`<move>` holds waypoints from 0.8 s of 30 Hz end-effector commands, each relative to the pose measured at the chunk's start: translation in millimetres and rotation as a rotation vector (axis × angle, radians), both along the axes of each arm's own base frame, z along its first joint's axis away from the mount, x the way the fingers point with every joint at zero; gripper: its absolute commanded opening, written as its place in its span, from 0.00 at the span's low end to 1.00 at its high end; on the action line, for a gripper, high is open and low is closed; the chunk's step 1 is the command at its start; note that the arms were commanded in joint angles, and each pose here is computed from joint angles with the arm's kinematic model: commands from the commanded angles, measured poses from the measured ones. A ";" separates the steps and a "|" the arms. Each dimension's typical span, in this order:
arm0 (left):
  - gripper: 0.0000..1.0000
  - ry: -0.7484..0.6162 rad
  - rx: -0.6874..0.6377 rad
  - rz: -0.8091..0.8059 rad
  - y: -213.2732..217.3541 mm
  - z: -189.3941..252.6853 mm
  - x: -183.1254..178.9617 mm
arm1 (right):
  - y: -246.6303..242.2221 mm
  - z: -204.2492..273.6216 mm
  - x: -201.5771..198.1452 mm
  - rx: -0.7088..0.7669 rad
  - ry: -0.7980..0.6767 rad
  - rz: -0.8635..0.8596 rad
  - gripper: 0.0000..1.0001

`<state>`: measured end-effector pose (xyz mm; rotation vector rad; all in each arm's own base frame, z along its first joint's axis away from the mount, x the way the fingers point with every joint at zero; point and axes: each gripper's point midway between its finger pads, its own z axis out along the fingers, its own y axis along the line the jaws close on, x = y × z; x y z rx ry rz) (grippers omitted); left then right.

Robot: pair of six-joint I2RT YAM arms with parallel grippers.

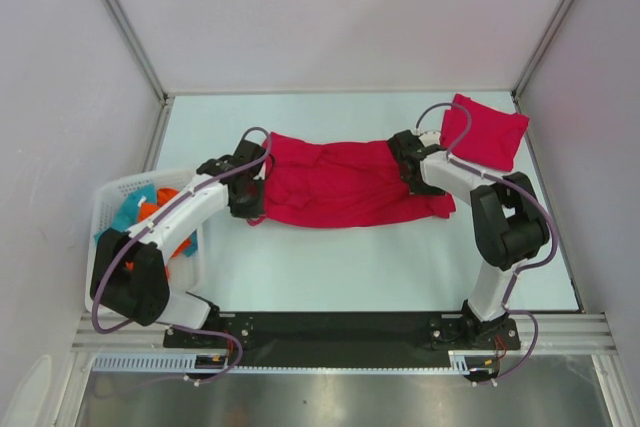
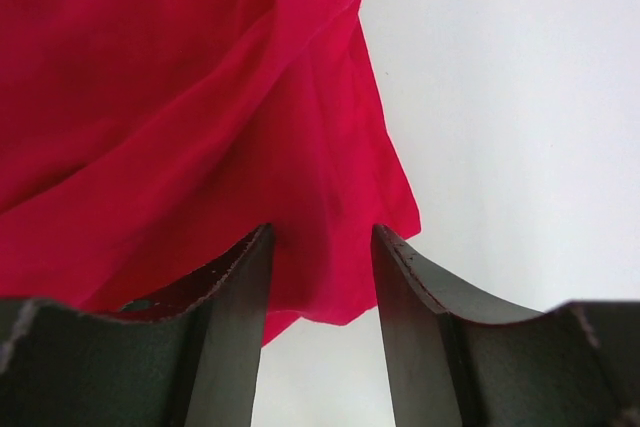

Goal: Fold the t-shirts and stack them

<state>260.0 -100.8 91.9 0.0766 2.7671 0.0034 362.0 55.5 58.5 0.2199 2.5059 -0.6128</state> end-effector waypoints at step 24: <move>0.00 -0.098 0.205 0.131 63.7 31.6 7.5 | -51.8 -0.7 -27.8 -0.154 -0.048 -0.153 0.00</move>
